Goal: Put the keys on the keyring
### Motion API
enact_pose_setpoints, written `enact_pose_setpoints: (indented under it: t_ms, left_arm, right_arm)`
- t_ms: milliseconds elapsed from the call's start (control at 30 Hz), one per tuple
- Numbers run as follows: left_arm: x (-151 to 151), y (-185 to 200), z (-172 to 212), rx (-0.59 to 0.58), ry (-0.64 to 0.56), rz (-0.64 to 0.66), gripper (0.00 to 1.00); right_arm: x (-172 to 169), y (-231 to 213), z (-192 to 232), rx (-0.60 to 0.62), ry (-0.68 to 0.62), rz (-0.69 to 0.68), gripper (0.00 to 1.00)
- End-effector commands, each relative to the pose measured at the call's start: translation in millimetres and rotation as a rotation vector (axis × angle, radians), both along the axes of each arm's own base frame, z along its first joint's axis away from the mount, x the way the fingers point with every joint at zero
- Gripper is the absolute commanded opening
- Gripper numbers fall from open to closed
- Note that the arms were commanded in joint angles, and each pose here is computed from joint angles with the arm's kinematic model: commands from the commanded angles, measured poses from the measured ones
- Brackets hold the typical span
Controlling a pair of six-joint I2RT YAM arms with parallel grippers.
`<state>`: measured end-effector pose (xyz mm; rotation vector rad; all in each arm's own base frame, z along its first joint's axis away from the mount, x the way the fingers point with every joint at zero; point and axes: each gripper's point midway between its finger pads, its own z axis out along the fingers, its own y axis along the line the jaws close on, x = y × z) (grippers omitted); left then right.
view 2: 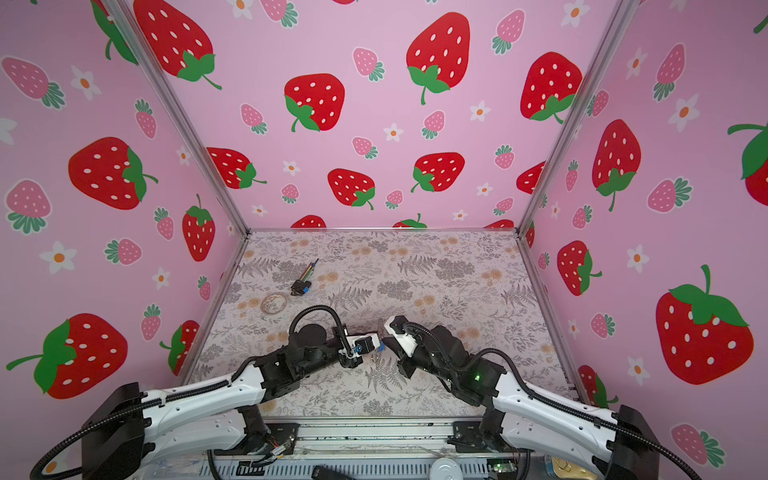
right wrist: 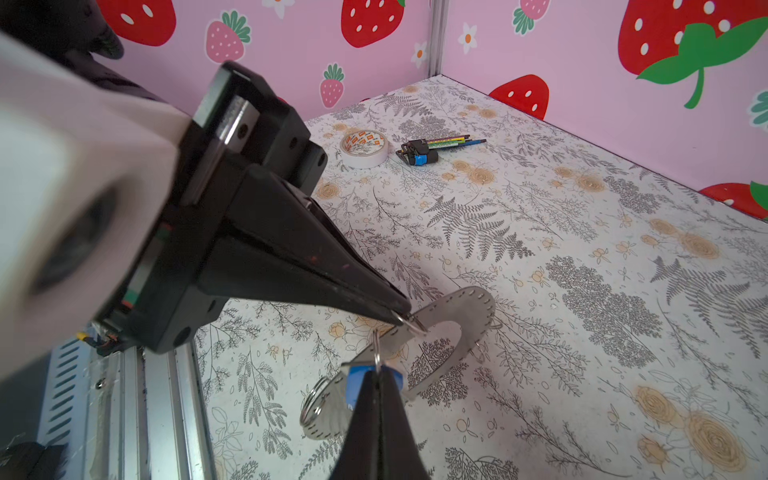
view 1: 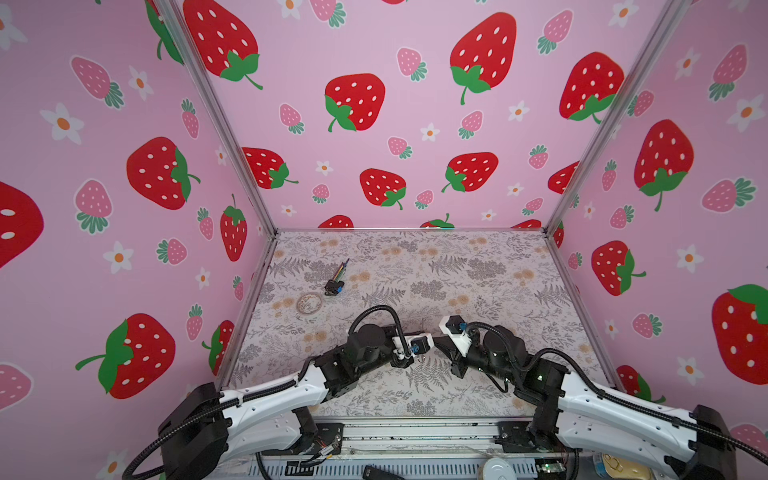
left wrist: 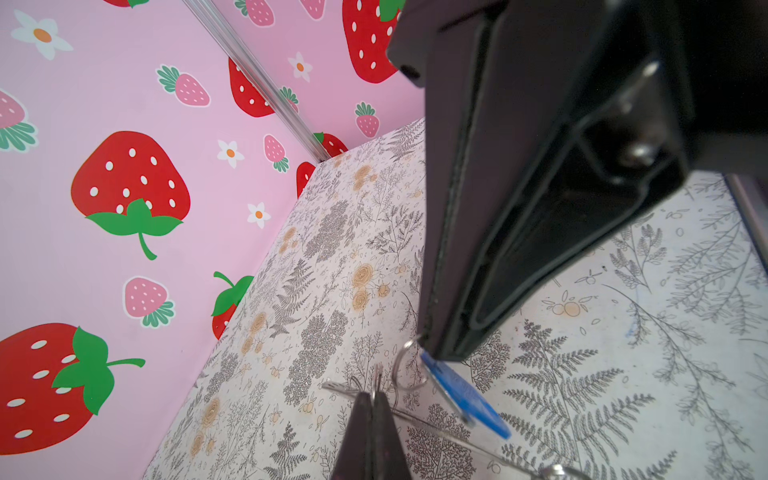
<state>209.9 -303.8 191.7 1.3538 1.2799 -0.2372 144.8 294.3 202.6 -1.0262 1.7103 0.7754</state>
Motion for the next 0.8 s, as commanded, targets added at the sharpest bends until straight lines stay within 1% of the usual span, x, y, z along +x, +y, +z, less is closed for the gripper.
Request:
enact_pose_setpoints:
  t_ms: [0, 267, 600, 767]
  left_arm:
    - [3.5, -5.8, 33.9, -0.068, -0.074, 0.002, 0.00]
    - [1.5, -7.3, 33.8, -0.067, -0.074, -0.007, 0.00]
    - [-0.7, -8.6, 32.1, -0.060, -0.076, -0.017, 0.00]
    - [-1.8, -9.5, 31.9, -0.060, -0.075, -0.020, 0.00]
  right_arm:
    - [3.0, -2.0, 10.5, 0.031, 0.011, -0.034, 0.00]
    - [7.6, 2.4, 7.6, 0.006, 0.017, -0.045, 0.00]
    - [14.2, 1.6, 12.8, 0.032, 0.012, -0.084, 0.00]
    - [15.5, 3.4, 7.9, 0.019, 0.023, -0.089, 0.00]
